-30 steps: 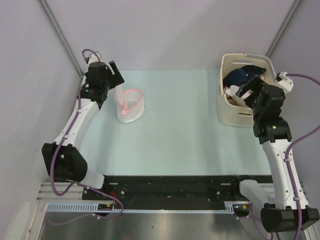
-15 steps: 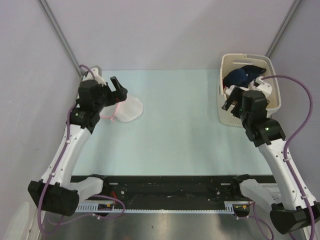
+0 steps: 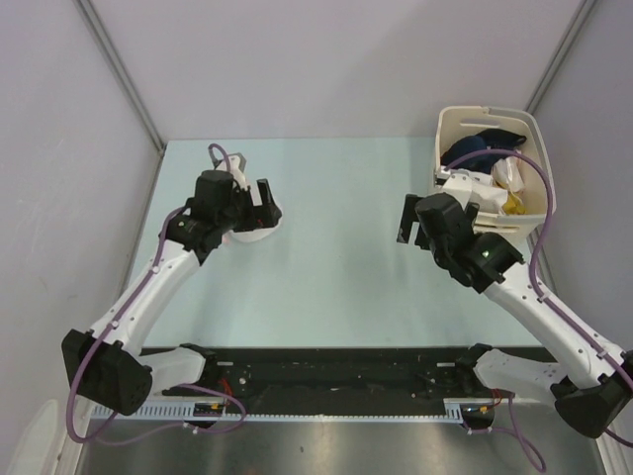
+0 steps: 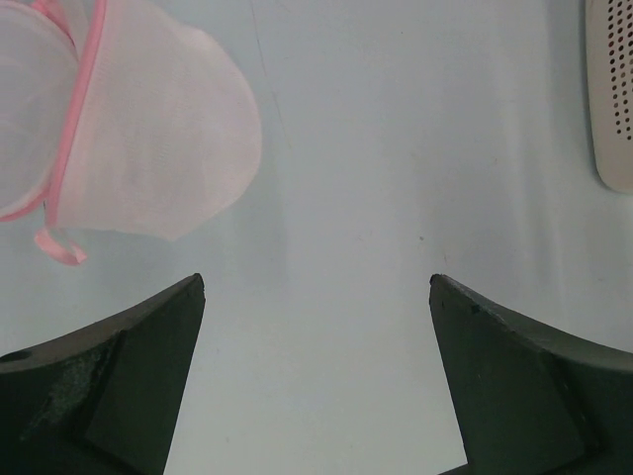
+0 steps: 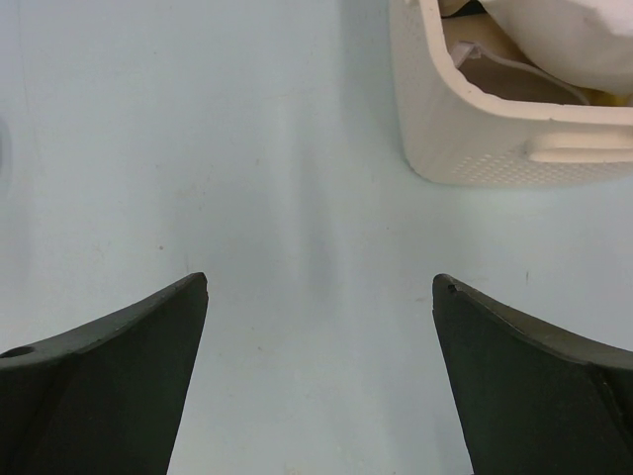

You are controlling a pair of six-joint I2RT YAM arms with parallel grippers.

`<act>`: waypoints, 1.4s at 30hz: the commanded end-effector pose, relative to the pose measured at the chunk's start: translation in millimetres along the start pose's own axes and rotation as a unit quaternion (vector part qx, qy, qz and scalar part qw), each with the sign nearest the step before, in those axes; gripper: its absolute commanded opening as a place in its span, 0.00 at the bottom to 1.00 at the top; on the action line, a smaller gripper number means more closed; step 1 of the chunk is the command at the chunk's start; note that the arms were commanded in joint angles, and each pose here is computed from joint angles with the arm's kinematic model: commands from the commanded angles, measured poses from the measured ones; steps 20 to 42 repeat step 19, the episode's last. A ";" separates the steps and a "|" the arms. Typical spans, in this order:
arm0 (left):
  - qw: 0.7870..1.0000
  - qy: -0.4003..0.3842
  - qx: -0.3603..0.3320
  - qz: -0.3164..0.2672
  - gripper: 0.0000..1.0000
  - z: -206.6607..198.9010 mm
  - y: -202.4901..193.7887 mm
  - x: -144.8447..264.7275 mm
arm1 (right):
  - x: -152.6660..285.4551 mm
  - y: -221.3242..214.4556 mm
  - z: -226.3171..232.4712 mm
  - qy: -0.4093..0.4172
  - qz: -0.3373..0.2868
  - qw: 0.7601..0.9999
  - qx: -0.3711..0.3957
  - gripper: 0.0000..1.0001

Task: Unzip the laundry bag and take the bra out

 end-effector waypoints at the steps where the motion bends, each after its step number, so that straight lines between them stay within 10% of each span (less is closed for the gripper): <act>1: 1.000 -0.018 -0.008 -0.024 1.00 -13.3 17.2 10.3 | 4.3 5.9 7.7 -0.001 -0.023 1.000 -0.011 1.00; 42: 0.999 -0.016 -0.010 -0.028 1.00 -9.7 14.4 7.4 | -1.2 -0.8 19.5 0.005 -0.013 1.000 -0.015 1.00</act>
Point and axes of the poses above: each gripper's point midway between its finger pads, its own x axis back along the fingers, its own z axis along the line the jaws close on, y = z × x, the point moved 5 cm from there along x, back along the fingers, and after that the axes turned 15 degrees about x, right-handed, at the moved point
